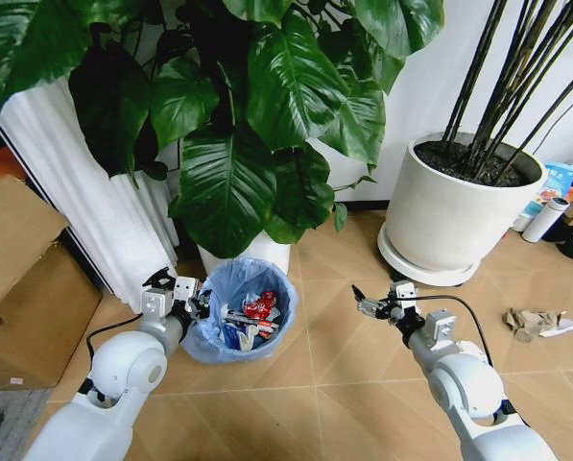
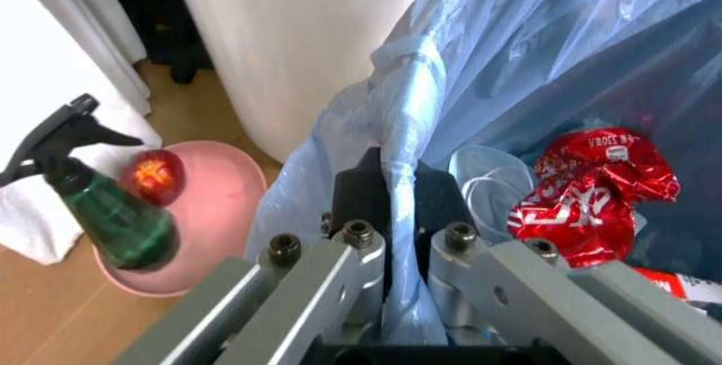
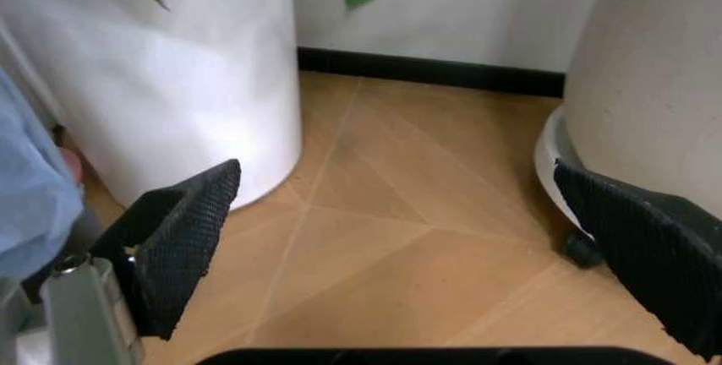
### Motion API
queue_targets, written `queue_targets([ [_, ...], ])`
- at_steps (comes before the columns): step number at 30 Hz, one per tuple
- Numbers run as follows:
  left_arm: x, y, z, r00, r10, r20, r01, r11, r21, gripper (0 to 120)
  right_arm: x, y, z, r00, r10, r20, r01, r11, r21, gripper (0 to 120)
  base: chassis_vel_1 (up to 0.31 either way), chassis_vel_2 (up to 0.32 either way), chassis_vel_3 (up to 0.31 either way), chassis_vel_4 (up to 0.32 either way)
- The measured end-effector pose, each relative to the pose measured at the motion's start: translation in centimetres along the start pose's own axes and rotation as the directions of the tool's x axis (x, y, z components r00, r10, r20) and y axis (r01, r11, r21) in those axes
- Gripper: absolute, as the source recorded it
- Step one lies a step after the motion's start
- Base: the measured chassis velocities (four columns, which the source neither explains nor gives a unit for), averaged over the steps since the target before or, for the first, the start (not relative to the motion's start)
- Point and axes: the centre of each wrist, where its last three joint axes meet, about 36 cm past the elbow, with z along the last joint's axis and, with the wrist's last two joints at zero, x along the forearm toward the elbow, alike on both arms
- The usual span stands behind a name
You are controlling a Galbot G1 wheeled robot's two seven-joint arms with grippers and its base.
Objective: Pick up the trash bin and place the garbage on the floor into it.
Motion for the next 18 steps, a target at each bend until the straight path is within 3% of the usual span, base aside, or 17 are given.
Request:
queue_targets([
  [18,0.0,-0.1,0.0,1.0,0.0,0.001,0.0,1.0,0.002,0,-0.5,-1.1,1.0,1.0,0.027,-0.012,-0.027,1.0,-0.002,100,-0.136,-0.137,0.139,0.143],
])
